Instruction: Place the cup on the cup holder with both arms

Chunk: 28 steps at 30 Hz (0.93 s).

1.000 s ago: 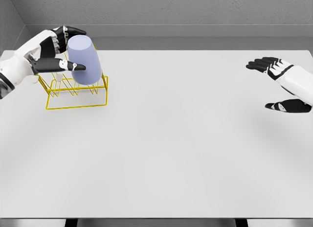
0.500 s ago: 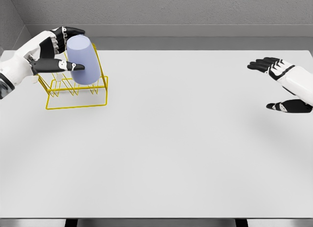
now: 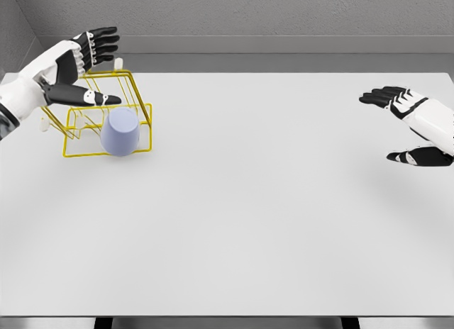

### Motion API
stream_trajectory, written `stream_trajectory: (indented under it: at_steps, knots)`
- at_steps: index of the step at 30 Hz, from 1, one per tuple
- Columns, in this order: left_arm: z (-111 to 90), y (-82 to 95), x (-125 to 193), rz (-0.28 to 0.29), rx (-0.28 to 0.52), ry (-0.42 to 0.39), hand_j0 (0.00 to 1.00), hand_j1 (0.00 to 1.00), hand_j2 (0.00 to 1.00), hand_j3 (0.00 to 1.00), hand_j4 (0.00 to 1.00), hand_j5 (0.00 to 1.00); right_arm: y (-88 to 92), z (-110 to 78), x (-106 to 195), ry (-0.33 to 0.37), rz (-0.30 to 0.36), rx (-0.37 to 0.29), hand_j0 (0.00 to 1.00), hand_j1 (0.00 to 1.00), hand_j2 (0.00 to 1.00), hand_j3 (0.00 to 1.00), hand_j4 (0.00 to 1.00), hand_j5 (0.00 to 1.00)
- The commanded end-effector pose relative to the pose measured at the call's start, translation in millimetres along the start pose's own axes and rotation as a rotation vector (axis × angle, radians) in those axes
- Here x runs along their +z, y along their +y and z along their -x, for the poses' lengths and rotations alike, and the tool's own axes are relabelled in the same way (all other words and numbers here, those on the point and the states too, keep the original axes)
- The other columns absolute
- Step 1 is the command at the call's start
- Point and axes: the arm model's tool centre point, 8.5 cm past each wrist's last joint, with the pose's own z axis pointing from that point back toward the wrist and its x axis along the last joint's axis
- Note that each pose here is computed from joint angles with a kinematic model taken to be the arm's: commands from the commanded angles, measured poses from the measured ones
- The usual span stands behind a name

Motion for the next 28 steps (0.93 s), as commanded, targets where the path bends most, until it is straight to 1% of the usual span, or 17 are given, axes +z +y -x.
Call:
stream_trajectory:
  at_steps: [1,9,16,19,20,22,24,25,28]
  knots:
    - [-1.4,0.1,0.6,0.001,0.0,-0.003,1.0,1.0,1.0,1.0,1.0,1.0,-6.5,2.2,4.3,0.012,0.02,0.003,1.0,1.0,1.0,1.0,1.0,1.0]
    - [-2.4,0.5,0.7,0.001,-0.002,-0.005,1.0,1.0,1.0,1.0,1.0,1.0,-6.7,1.8,4.2,0.011,0.02,0.004,1.0,1.0,1.0,1.0,1.0,1.0]
    - [-7.5,-2.0,-0.5,0.01,-0.005,-0.022,1.0,1.0,1.0,1.0,1.0,1.0,-6.4,2.3,4.8,0.013,0.02,0.003,1.0,1.0,1.0,1.0,1.0,1.0]
    - [-19.7,-2.8,6.6,0.017,-0.027,-0.131,1.0,1.0,1.0,1.0,1.0,1.0,-6.4,2.3,4.8,0.013,0.02,0.003,1.0,1.0,1.0,1.0,1.0,1.0]
    - [-18.6,-0.9,14.5,0.013,-0.036,-0.158,1.0,1.0,1.0,1.0,1.0,1.0,-6.4,2.3,4.8,0.013,0.02,0.003,1.0,1.0,1.0,1.0,1.0,1.0]
    - [-18.0,-0.9,31.4,0.01,-0.051,-0.26,1.0,1.0,1.0,1.0,1.0,1.0,-6.2,2.8,5.0,0.015,0.02,0.002,1.0,1.0,1.0,1.0,1.0,1.0]
    - [-10.7,-0.7,50.1,0.006,-0.059,-0.311,1.0,1.0,1.0,1.0,1.0,1.0,-4.6,2.8,5.7,0.016,0.017,-0.001,1.0,1.0,1.0,1.0,1.0,1.0]
    - [-6.8,-0.8,57.7,0.004,-0.059,-0.322,1.0,1.0,1.0,1.0,1.0,1.0,-4.6,2.8,5.7,0.016,0.017,-0.001,1.0,1.0,1.0,1.0,1.0,1.0]
    - [11.9,-3.1,73.1,0.004,-0.049,-0.255,1.0,1.0,1.0,1.0,1.0,1.0,-4.6,2.8,5.7,0.016,0.017,-0.001,1.0,1.0,1.0,1.0,1.0,1.0]
